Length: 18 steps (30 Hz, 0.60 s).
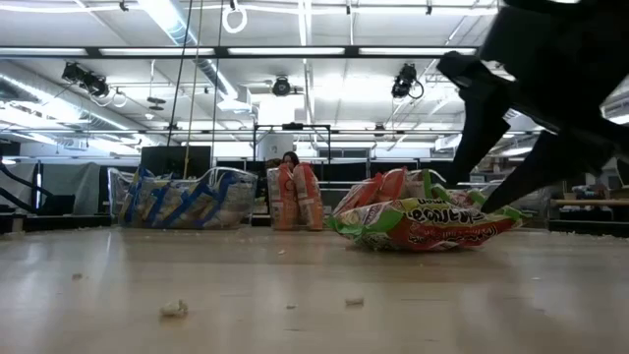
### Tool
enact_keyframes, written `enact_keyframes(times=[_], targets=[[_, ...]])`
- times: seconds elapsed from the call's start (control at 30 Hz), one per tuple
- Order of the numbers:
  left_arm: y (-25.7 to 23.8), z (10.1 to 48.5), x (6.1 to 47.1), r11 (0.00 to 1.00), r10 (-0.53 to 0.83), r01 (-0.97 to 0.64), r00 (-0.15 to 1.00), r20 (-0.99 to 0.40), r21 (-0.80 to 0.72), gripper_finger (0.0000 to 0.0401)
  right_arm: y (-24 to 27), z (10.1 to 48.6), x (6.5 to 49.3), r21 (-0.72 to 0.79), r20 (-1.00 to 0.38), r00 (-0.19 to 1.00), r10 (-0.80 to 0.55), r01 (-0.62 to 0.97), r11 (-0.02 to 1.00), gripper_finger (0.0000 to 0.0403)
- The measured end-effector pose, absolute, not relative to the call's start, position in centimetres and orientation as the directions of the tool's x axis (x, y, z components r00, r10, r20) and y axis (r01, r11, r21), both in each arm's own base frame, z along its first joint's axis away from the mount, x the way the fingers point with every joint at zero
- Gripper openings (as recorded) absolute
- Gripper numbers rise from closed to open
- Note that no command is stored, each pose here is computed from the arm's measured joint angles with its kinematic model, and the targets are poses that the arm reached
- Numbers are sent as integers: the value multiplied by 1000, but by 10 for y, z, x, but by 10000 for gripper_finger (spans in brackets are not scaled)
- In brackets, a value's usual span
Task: Sort Maruchan noodles
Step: Put the green noodle pack into the right transparent bin
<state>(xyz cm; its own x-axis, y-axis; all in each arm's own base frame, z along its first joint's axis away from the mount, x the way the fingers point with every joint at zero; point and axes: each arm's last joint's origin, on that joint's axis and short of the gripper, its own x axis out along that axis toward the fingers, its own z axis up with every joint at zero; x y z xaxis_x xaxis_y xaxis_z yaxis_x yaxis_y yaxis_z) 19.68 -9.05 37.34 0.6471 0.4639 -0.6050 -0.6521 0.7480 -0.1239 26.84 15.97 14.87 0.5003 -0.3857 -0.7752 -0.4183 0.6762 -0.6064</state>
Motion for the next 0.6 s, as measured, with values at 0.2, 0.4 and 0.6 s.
enact_keyframes(times=[0.2, 0.4, 0.6], targets=[[-97, 374, 193, 755, 474, -644, 668, -574, -126, 8, 166, 126, 257, -694, -674, 636, -375, -370, 618, 179], [-97, 374, 193, 757, 473, -642, 667, -575, -121, 9, 152, 110, 251, -756, -611, 675, -413, -343, 558, 173], [-96, 375, 193, 750, 500, -652, 667, -553, -110, 8, 139, 99, 248, -677, -689, 633, -352, -391, 624, 151]])
